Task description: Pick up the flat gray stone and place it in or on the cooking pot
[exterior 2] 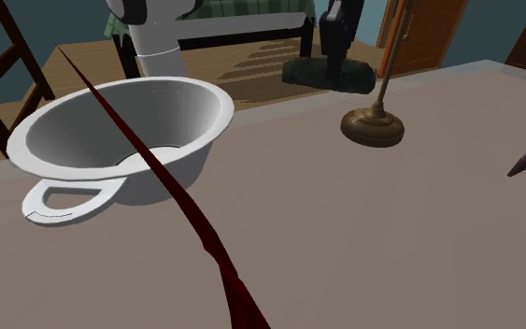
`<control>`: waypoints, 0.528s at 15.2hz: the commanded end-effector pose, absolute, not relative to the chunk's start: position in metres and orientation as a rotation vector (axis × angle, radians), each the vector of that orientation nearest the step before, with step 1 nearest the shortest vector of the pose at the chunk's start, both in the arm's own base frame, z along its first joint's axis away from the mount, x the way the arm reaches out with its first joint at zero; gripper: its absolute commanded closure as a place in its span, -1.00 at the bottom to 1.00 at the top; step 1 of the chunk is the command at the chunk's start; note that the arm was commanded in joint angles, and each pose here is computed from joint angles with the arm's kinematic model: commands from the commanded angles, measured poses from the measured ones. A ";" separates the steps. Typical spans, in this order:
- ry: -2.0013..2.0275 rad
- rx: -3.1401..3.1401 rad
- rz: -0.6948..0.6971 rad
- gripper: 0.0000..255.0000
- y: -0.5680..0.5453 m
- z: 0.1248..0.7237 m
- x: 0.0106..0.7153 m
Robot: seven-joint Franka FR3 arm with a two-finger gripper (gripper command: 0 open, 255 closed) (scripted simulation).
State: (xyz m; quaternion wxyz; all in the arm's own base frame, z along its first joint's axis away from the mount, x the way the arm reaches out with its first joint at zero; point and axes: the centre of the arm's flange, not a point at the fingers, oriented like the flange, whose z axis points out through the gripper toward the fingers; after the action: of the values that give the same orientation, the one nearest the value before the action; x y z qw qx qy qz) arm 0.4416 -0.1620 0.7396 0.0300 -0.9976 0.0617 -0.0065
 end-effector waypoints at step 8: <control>0.190 -3.076 -0.019 1.00 -0.184 0.766 0.393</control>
State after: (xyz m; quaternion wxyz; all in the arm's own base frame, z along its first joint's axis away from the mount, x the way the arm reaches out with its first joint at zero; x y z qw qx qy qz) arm 0.4061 -0.1799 0.7666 0.0298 -0.9976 0.0621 -0.0066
